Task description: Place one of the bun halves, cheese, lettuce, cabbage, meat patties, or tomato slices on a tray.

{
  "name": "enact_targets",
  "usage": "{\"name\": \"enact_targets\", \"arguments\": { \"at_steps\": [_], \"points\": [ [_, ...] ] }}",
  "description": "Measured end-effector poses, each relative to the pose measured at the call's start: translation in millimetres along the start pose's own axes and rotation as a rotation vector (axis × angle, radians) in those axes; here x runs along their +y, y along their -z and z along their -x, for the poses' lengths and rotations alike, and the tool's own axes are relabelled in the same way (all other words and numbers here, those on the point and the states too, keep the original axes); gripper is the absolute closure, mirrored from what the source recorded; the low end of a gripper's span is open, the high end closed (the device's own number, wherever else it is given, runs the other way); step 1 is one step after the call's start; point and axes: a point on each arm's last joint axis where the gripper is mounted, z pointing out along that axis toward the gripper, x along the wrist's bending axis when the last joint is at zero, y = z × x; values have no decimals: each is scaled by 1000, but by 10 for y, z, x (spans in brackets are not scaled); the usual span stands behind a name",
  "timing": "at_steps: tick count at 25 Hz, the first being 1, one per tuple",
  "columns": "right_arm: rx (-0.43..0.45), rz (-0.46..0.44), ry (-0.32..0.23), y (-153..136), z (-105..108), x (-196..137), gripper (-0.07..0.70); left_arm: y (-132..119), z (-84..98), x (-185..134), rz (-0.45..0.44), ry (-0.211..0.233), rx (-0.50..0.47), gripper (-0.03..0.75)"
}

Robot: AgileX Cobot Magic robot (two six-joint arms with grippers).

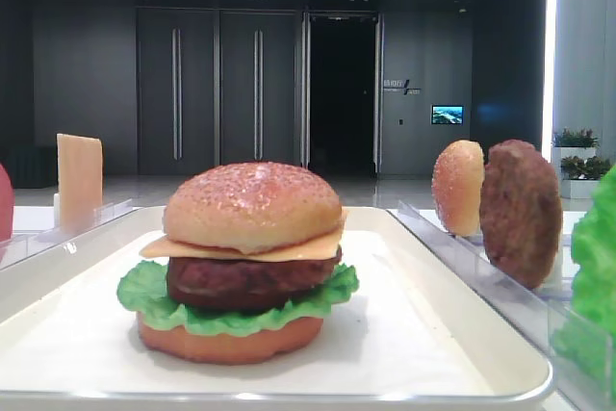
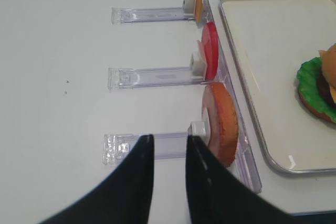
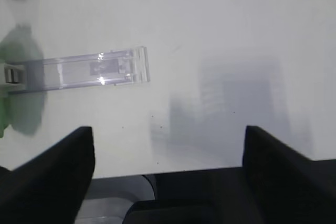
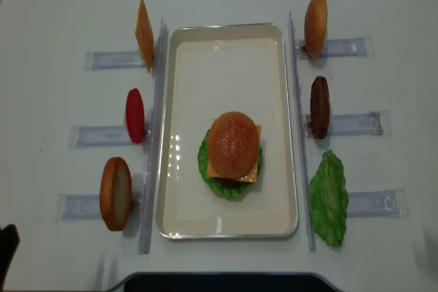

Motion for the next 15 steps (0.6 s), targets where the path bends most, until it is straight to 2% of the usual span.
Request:
{"name": "enact_targets", "arguments": {
  "at_steps": [15],
  "points": [
    [1,369,27,221,-1,-512,56,0,0,0,0,0,0,557]
  ]
}}
